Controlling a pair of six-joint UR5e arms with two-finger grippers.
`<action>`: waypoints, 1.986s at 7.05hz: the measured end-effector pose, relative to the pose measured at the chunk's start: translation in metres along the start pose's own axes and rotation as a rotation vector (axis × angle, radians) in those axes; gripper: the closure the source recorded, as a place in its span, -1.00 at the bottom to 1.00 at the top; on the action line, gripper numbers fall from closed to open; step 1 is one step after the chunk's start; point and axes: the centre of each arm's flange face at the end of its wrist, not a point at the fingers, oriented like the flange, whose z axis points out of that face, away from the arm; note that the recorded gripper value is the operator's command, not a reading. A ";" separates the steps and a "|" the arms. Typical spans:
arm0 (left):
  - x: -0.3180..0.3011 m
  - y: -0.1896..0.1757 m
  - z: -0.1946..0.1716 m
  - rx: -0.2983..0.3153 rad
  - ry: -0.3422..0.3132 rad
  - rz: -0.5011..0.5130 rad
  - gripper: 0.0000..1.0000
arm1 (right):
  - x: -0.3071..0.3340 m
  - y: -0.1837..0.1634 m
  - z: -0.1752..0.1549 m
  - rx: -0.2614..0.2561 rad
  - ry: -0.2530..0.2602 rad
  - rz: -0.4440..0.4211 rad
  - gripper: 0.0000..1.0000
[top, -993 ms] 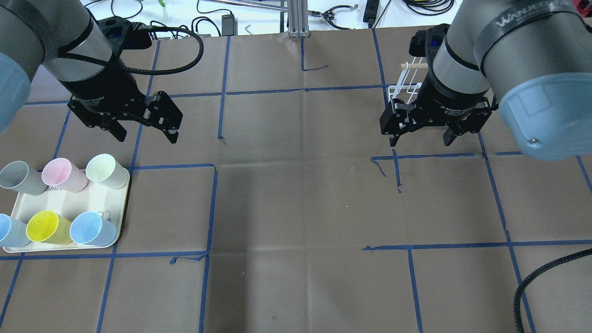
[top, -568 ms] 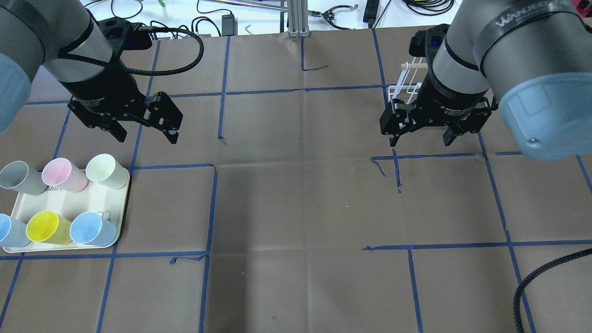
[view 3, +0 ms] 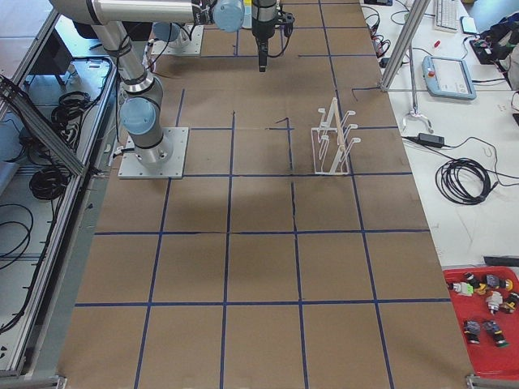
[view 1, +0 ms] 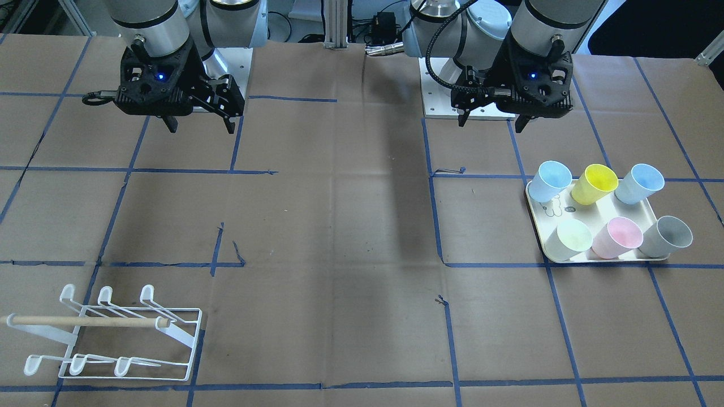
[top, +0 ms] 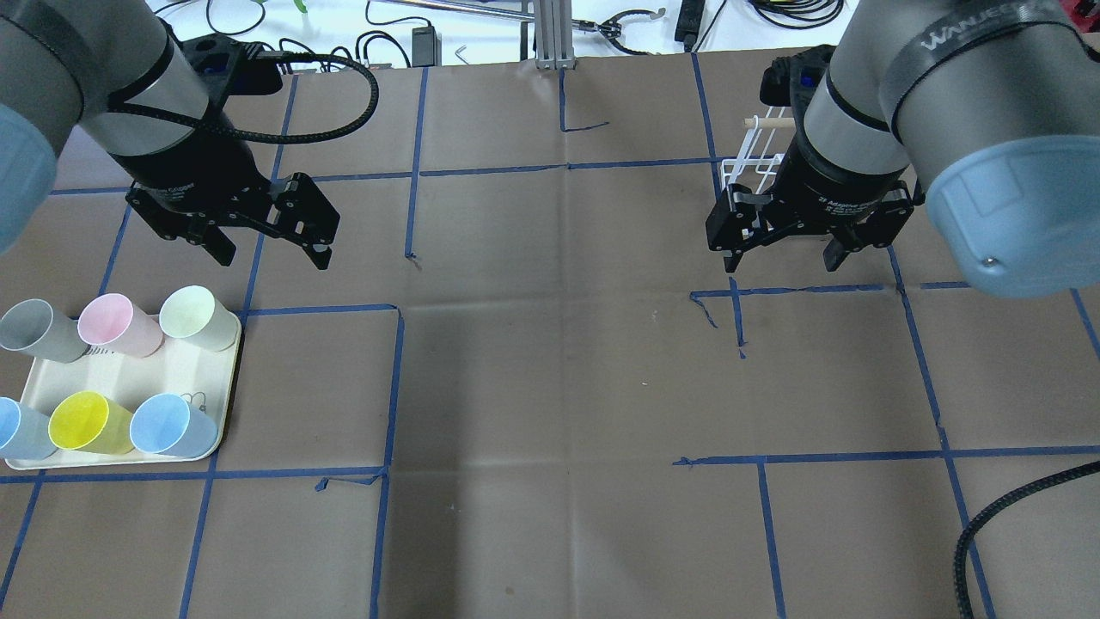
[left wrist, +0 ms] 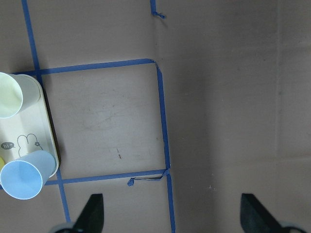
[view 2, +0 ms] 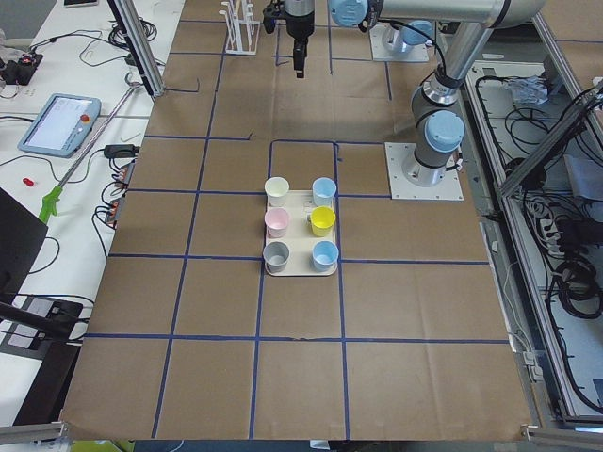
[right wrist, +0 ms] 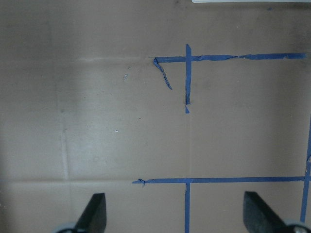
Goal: Transfer IKEA cup to right arm and place on rack
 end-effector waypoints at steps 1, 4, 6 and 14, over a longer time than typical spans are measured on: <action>0.000 0.000 -0.001 0.004 -0.001 0.000 -0.99 | 0.000 0.000 0.000 0.000 0.001 -0.001 -1.00; -0.008 -0.002 0.001 0.011 -0.001 -0.015 -0.98 | 0.000 0.000 0.001 0.000 0.002 -0.001 -1.00; -0.038 -0.009 0.001 0.025 -0.001 -0.041 -0.99 | 0.000 0.000 0.001 -0.001 0.001 0.000 -1.00; -0.223 -0.002 0.041 0.064 -0.045 0.020 -0.98 | -0.003 -0.005 0.018 0.148 -0.022 0.005 -1.00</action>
